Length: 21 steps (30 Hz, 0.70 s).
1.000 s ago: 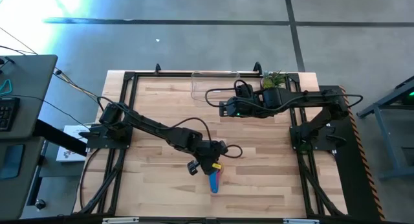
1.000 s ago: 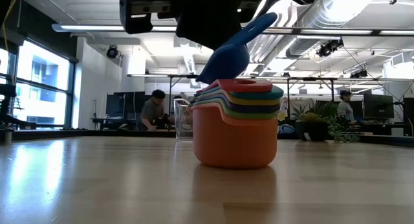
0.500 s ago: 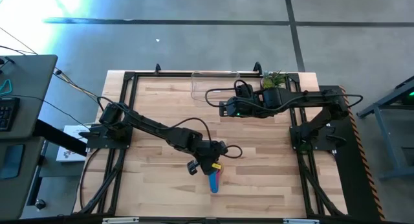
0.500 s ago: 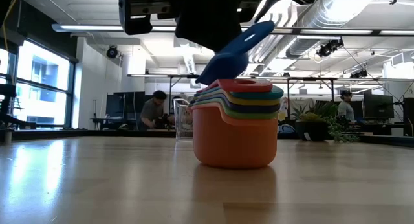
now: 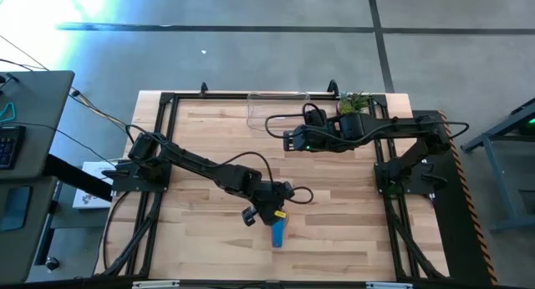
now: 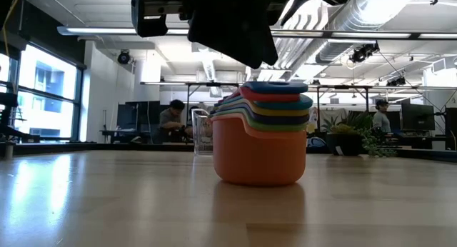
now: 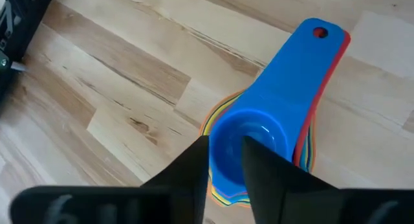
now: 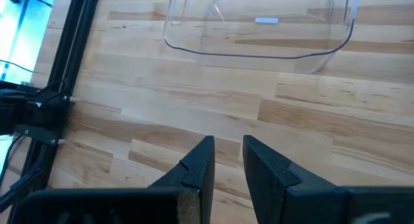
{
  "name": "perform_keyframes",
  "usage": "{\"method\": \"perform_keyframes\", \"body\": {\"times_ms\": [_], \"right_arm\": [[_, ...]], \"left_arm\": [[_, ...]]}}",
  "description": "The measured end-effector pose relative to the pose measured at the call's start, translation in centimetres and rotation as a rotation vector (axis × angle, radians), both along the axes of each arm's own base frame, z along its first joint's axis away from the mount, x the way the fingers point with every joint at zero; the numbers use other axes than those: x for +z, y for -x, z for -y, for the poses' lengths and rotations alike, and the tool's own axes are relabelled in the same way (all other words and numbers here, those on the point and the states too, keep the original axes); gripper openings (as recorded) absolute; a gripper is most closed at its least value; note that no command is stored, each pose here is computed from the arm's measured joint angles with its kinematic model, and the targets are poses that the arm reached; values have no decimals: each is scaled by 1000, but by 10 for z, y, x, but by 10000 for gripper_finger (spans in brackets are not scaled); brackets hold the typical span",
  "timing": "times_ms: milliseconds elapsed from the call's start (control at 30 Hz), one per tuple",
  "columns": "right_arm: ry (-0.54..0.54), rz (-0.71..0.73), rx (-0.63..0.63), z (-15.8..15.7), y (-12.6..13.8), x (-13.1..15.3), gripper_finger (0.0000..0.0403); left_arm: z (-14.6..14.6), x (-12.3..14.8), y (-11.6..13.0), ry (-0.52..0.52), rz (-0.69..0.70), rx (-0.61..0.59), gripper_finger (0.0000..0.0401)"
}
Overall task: Nest measuring cups in basket
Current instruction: Stack the blue measuring cup on top of the red measuring cup
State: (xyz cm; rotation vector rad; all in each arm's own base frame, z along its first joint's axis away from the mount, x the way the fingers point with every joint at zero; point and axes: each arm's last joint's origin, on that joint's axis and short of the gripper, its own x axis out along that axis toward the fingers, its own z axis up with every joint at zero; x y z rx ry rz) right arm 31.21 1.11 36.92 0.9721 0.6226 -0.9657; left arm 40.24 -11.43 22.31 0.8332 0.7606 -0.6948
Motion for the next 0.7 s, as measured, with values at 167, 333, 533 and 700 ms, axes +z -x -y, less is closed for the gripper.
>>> {"method": "perform_keyframes", "body": {"times_ms": [167, 333, 533, 700], "right_arm": [[-2, 0, 1, 0, 0, 0, 74], [-37, -6, 29, -2, 0, 0, 74], [-37, -7, 52, -9, 4, 2, 74], [-35, -42, 87, -20, 10, 2, 74]], "left_arm": [[-2, 1, -1, 2, 4, 115, 93], [-6, 3, 2, -50, 2, 268, 87], [-11, 12, 15, -54, -67, 356, 74], [-15, 33, 31, -28, -92, 406, 70]]}}
